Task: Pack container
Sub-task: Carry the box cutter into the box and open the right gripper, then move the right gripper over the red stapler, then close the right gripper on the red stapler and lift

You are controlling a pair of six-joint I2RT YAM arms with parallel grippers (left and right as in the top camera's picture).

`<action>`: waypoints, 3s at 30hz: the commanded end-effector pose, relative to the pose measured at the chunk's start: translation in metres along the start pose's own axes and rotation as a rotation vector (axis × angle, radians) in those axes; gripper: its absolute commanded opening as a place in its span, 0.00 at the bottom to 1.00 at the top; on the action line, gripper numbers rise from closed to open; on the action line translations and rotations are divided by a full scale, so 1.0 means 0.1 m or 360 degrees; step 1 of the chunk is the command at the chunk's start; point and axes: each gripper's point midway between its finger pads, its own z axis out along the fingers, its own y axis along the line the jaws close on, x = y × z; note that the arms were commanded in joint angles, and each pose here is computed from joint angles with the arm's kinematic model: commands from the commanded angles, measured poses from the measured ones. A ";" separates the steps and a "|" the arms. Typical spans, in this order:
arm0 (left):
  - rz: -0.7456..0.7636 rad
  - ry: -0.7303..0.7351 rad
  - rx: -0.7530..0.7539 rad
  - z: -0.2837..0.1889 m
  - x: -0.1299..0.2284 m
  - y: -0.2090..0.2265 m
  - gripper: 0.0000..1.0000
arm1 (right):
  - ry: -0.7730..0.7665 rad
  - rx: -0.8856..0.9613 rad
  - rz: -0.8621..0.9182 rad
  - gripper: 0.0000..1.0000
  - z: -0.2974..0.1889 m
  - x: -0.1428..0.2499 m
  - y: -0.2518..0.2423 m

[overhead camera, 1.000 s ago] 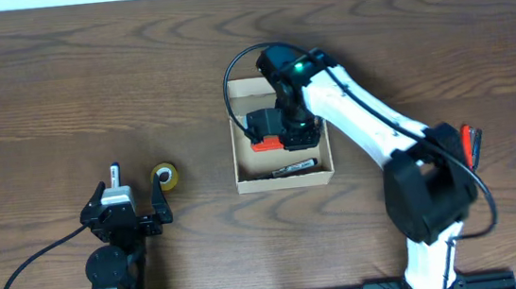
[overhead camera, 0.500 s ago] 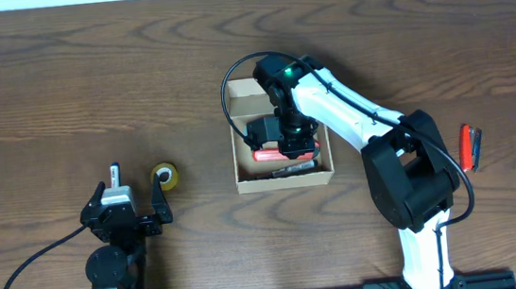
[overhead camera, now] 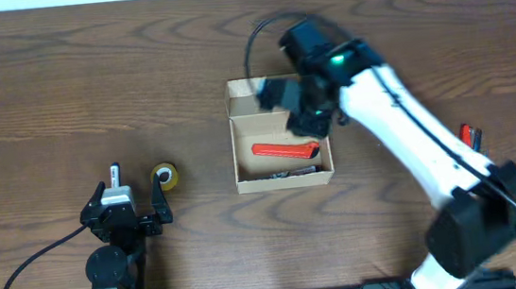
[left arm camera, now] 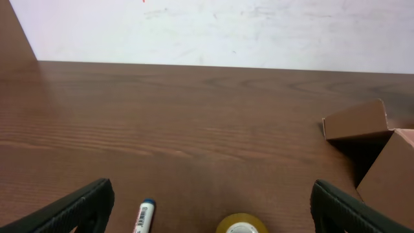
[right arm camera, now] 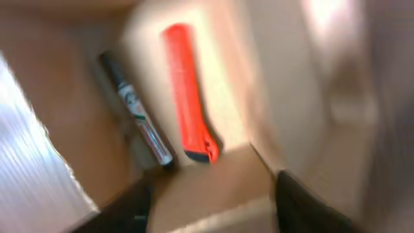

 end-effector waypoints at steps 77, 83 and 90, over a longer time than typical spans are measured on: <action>-0.0033 0.0099 0.0039 0.01 0.18 -0.04 0.95 | 0.0166 0.0351 0.2394 0.04 0.84 3.73 -1.07; -0.0033 0.0099 0.0039 0.01 0.18 -0.04 0.95 | 0.0018 0.0218 0.2348 0.01 0.86 3.44 -1.08; -0.0033 0.0099 0.0040 0.01 0.18 -0.04 0.95 | -0.0240 0.0261 0.1840 0.01 0.33 2.37 -1.35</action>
